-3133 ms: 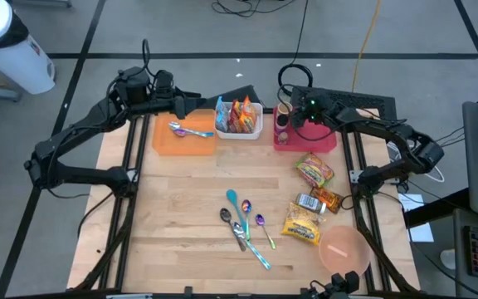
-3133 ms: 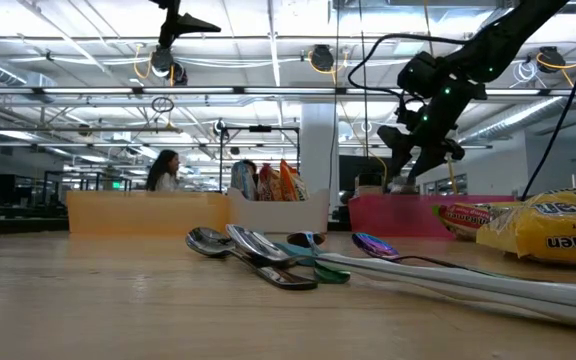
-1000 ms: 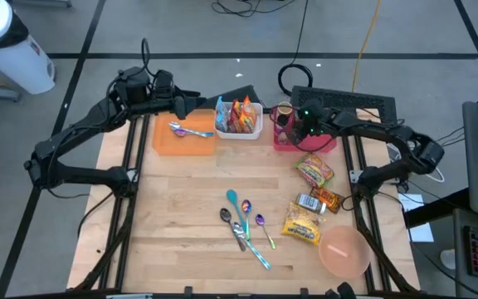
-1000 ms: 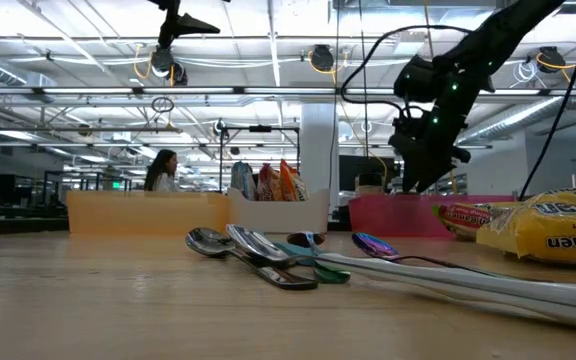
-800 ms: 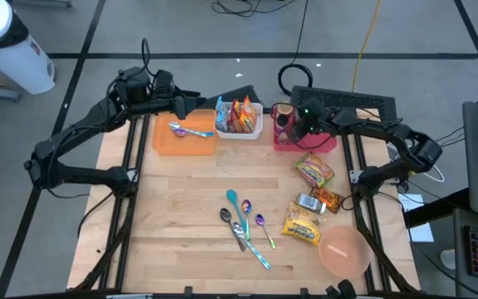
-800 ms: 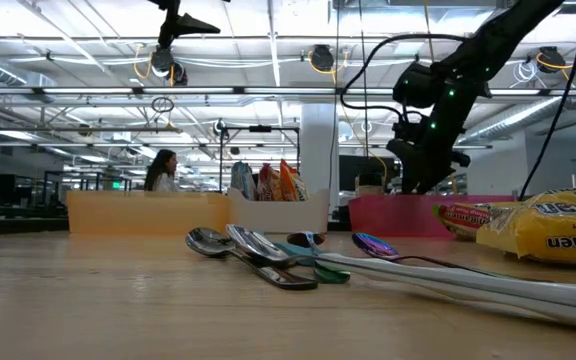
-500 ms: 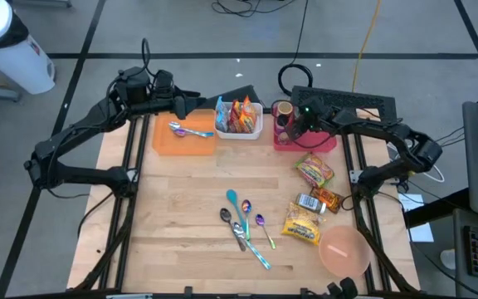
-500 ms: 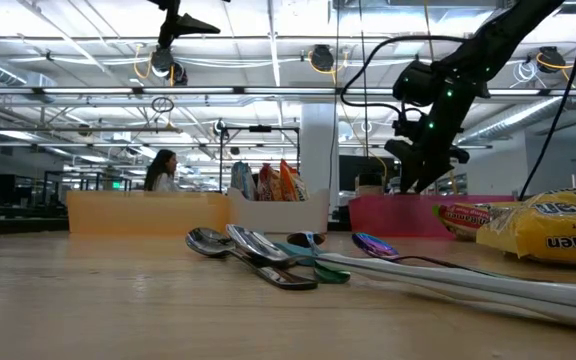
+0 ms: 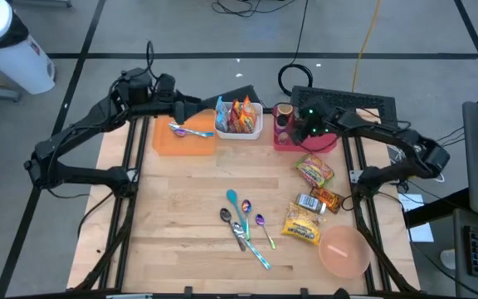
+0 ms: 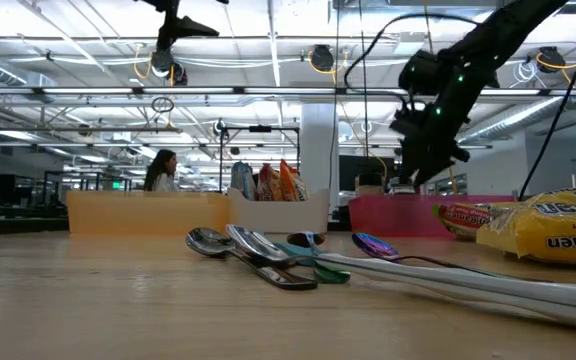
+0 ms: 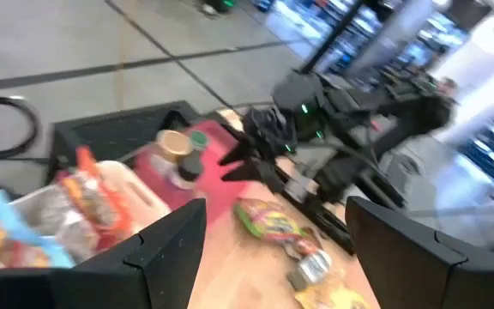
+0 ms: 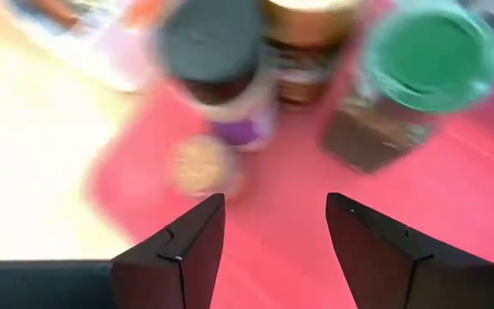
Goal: Pick & Place Food Item
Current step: Put the black spoon into the orange bin
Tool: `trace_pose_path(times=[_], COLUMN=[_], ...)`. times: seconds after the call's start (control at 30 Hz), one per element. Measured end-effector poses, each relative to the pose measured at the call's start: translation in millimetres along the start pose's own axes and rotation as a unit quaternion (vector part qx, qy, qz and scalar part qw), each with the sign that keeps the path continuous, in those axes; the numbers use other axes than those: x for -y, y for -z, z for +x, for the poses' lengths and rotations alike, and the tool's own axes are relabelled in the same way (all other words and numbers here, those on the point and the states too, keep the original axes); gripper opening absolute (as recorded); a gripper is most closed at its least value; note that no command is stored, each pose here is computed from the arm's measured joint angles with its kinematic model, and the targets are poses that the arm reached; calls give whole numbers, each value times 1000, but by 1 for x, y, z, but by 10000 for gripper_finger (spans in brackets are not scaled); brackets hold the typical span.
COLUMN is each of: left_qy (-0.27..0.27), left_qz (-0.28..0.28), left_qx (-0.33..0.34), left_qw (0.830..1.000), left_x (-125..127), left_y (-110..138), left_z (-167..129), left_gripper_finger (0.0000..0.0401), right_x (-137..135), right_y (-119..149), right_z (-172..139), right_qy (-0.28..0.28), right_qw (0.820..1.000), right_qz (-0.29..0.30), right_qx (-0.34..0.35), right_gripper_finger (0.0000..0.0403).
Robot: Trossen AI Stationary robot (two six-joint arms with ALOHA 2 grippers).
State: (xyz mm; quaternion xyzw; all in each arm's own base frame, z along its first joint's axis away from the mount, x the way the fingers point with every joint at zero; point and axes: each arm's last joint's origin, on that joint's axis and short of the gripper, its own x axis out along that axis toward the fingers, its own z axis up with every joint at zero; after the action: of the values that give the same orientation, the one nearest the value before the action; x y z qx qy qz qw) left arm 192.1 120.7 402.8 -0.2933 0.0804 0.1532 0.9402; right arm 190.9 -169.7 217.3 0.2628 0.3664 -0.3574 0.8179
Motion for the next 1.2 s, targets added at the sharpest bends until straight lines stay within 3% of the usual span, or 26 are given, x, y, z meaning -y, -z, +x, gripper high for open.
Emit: trace_pose_path(times=[0.13, 0.27, 0.43, 0.7, 0.8, 0.93, 1.2], left_qy=[49, 105, 157, 150, 137, 128, 105], left_qz=[10, 11, 38, 54, 63, 82, 111], left_qx=[-18, -52, -90, -175, -212, -249, -355], left_qw=[999, 993, 983, 972, 966, 957, 922], left_x=[3, 8, 26, 53, 63, 79, 95], left_y=[0, 4, 16, 50, 67, 89, 143], left_z=[0, 0, 8, 18, 26, 40, 75], left_gripper_finger=[285, 285, 285, 285, 285, 285, 285], right_x=[-11, -28, -58, -117, -136, -156, -179], right_y=[-6, -8, -7, -1, 5, 15, 39], right_z=[-24, -45, -63, -81, -83, -80, -65], right_qy=[-99, -215, -300, -432, -450, -433, -429], right_qw=[994, 974, 950, 891, 879, 884, 896], right_qz=[4, 32, 24, -18, -29, -16, -24], right_qx=[42, 60, 88, 140, 157, 176, 109], right_gripper_finger=[196, 196, 196, 196, 196, 196, 196])
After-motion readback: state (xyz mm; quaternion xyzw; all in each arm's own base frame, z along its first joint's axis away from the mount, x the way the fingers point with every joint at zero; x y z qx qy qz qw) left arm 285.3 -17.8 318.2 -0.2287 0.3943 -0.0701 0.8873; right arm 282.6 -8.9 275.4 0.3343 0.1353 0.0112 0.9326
